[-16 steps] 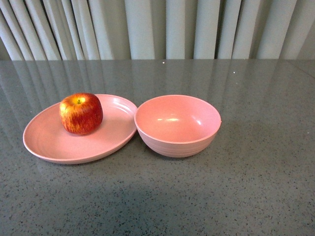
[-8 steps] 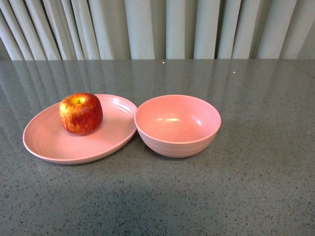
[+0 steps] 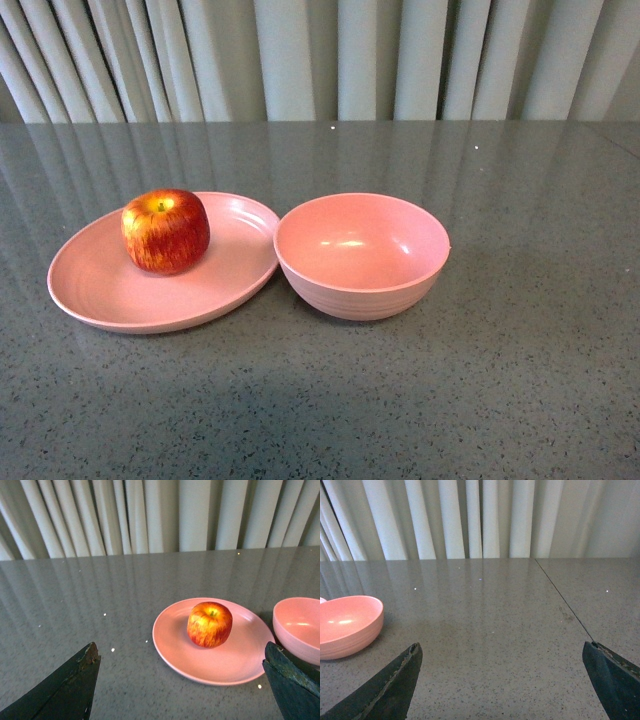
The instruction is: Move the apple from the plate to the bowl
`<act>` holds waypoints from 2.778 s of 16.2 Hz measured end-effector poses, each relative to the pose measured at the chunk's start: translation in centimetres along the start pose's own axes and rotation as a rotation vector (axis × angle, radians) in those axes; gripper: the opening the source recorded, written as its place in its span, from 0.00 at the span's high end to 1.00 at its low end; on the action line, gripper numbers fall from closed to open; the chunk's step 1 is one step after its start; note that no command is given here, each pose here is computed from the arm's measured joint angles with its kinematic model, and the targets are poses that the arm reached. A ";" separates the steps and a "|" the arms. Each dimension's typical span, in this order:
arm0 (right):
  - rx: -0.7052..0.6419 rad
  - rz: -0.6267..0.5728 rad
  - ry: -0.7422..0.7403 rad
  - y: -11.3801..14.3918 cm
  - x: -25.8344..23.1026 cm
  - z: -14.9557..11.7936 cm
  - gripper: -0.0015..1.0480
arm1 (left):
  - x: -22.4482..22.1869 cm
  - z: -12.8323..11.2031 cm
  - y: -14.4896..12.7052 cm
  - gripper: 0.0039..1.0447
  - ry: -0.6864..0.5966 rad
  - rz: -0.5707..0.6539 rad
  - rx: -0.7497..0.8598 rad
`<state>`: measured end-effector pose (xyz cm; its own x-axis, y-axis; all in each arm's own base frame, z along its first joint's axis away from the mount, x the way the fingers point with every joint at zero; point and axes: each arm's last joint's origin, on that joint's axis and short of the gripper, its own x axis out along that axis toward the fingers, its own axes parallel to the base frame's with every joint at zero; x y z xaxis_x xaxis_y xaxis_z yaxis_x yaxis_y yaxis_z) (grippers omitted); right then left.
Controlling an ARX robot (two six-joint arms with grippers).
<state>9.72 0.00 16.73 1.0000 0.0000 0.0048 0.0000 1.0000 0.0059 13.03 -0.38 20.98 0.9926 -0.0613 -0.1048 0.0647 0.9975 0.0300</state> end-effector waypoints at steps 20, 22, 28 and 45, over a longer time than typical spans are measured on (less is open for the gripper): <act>0.000 0.000 0.000 0.0 0.0 0.0 0.06 | 22.6 -3.3 -3.9 0.06 0.458 -0.209 -0.049; 0.000 0.000 0.000 0.0 0.0 0.0 0.06 | 22.9 -3.6 -4.0 0.06 0.468 -0.207 -0.049; 0.000 0.000 0.000 0.0 0.0 0.0 0.06 | 22.7 -2.8 -3.9 0.34 0.445 -0.204 -0.046; 0.000 0.000 0.000 0.0 0.0 0.0 0.06 | 19.4 1.7 -17.1 0.35 0.339 -0.505 0.017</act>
<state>9.72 0.00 16.72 1.0000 0.0000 0.0044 0.0000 1.0000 0.0059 31.39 -18.70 20.14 0.7508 -0.5088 -0.4211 0.5236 0.8472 -0.0902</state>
